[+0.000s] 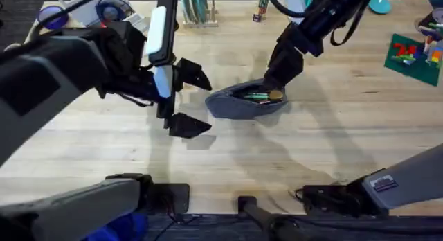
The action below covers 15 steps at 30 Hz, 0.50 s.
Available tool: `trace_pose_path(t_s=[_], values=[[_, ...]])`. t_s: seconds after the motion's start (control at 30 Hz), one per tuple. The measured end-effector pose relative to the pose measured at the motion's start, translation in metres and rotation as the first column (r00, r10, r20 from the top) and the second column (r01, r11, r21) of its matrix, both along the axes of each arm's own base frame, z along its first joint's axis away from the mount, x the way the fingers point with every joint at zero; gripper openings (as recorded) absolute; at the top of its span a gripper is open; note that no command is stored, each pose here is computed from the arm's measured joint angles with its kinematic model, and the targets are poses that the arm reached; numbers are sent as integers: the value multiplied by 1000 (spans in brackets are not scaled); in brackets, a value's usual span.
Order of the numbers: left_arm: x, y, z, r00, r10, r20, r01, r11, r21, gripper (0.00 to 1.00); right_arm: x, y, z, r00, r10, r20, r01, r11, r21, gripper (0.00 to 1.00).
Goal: Unzip the bag, pick up the pens from the table one at a time and place them inside, then zip the bag closed.
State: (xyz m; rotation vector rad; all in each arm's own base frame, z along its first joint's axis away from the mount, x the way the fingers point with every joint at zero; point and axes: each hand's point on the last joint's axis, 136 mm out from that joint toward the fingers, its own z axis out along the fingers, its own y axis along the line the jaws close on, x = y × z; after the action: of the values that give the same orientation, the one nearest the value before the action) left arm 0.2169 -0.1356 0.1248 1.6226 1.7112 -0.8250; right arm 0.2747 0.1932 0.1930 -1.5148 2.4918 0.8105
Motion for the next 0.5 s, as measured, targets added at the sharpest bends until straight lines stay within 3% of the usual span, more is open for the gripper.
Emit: trace_pose_path(t_s=[0.27,0.5], values=[[14,5,-10,1000,12,5,-12,999,-36,995,0,0,0,1000,0,0,0,1000,0,997],[24,17,-4,997,57,55,-51,993,-110,995,0,0,0,1000,0,0,0,1000,0,997]])
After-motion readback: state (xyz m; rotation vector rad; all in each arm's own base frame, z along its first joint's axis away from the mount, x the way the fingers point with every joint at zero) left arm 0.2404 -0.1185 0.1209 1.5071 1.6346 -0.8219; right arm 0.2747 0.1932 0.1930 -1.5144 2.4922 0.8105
